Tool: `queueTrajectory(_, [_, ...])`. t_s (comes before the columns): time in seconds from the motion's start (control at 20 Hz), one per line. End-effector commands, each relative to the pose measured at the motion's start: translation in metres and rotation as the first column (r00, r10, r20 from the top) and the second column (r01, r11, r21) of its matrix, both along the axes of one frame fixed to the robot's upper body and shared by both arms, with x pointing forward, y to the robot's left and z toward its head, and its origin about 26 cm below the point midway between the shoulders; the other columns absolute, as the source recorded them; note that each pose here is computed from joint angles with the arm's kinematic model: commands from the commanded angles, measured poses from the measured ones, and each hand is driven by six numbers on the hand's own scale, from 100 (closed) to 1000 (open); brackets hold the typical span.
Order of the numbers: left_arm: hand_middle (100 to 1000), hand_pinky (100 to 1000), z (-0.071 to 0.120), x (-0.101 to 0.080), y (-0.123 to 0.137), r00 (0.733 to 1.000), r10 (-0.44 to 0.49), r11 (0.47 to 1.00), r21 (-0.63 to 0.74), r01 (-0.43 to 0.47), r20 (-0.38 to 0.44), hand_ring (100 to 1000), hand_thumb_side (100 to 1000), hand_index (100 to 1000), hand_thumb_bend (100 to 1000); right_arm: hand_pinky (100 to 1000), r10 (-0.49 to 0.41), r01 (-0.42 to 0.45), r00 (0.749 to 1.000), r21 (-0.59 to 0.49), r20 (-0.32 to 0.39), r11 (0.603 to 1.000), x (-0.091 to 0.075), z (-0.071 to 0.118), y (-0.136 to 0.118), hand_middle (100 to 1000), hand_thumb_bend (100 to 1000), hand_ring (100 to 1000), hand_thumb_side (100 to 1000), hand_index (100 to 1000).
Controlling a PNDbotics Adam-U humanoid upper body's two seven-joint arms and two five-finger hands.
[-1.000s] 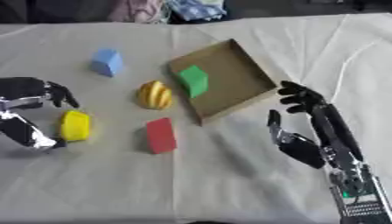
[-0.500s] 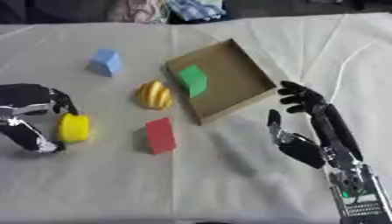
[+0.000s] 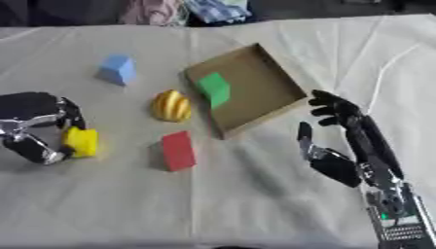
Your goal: Pick up objects on the table and place them in the box.
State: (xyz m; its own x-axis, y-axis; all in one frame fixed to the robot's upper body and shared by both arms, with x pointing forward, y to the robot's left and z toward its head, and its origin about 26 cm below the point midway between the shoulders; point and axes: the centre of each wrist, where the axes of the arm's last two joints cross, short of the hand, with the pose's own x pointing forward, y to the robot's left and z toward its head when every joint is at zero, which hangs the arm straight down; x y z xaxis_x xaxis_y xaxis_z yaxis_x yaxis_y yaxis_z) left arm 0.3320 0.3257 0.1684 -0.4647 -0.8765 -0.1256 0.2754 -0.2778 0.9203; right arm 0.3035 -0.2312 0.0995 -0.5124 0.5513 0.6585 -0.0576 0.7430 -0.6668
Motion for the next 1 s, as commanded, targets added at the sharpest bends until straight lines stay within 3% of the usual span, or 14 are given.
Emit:
queueTrajectory(0.05, [506,579,0.022,-0.001,-0.001,0.996,-0.018,1.0,-0.021,0.02,0.09,479,100,615,155,701,0.005,-0.005,1.0,-0.002,0.015,1.0,0.001,0.005,-0.002,777,100,767,355,912])
queueTrajectory(0.5, [511,591,0.087,-0.005,-0.035,0.952,-0.157,0.984,-0.044,0.174,0.265,487,100,622,177,701,0.011,-0.011,1.0,-0.005,0.006,1.0,0.0,0.003,-0.001,776,100,767,355,912])
queueTrajectory(0.75, [515,594,0.113,0.009,-0.068,0.909,-0.26,0.957,-0.04,0.289,0.327,491,100,626,191,701,0.026,-0.026,1.0,-0.01,-0.004,1.0,0.0,0.002,0.001,777,100,768,359,911])
queueTrajectory(1.0, [523,601,0.122,0.034,-0.11,0.869,-0.354,0.922,-0.026,0.386,0.346,499,100,633,210,701,0.059,-0.059,0.998,-0.01,-0.009,0.998,-0.001,0.001,0.006,777,100,768,359,911])
